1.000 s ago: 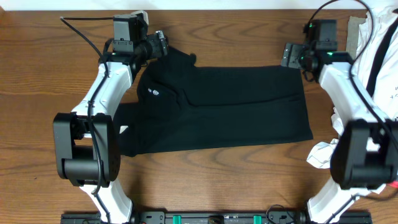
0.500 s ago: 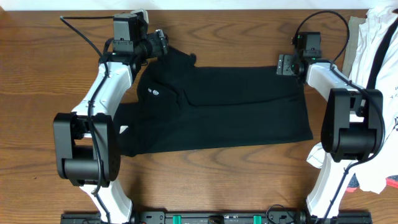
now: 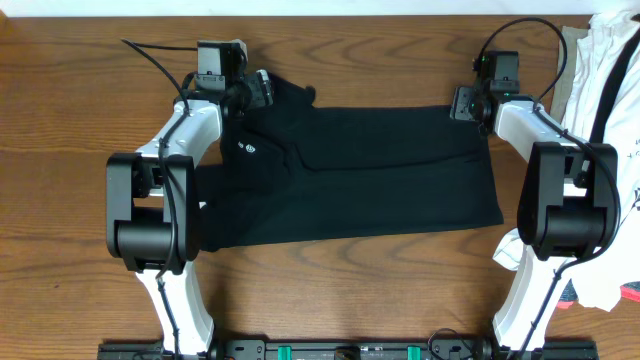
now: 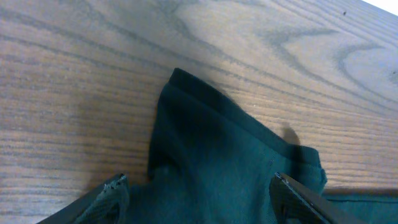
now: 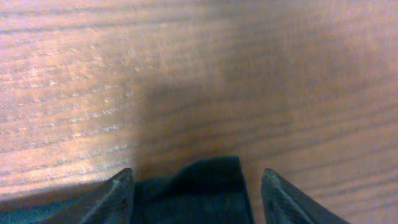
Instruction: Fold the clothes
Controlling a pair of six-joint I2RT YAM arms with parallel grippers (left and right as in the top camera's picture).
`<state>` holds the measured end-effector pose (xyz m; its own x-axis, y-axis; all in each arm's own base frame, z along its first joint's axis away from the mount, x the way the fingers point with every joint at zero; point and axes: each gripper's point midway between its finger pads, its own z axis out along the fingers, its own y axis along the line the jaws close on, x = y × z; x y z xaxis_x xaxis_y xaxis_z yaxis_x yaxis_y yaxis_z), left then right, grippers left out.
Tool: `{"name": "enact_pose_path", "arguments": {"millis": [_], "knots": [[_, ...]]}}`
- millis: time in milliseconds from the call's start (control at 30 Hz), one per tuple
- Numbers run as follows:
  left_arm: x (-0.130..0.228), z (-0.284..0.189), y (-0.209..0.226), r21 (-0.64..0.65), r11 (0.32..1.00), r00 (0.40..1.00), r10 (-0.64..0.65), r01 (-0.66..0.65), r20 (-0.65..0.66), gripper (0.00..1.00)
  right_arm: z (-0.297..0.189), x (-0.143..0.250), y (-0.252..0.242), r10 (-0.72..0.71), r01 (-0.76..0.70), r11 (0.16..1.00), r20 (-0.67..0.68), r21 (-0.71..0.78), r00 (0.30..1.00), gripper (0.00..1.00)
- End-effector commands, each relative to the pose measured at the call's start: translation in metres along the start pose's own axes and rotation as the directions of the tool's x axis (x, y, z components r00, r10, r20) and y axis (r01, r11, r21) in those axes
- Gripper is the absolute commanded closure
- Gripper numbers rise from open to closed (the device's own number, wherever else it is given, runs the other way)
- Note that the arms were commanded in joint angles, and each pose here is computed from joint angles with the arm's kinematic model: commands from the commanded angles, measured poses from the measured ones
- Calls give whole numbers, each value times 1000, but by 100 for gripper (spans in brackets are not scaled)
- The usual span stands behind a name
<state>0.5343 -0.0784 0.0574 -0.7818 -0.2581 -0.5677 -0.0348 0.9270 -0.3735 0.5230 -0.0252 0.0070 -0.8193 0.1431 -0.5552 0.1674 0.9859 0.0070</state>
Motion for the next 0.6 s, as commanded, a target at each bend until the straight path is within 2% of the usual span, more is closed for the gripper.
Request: {"name": "enact_pose_path", "arguments": {"millis": [0,100,300,400,567], "knots": [[-8,-4,-2,3,1000,1000,3,-3,20,26,7,8,-4,38,-38,999,-27,4,999,39],[-8,-4,-2,3,1000,1000,3,-3,20,26,12,12,-4,41,-41,999,-36,7,999,44],[-6,-4,-1,0,1000,1000,1,-1,13,27,15,13,-5,41,-41,999,-34,7,999,68],[-6,-4,-1,1,1000,1000,1,-1,14,30,15,12,-5,42,-42,999,-32,7,999,70],[-11,-3,-2,3,1000,999,8,-8,35,30,15,13,-5,42,-42,999,-36,8,998,69]]}}
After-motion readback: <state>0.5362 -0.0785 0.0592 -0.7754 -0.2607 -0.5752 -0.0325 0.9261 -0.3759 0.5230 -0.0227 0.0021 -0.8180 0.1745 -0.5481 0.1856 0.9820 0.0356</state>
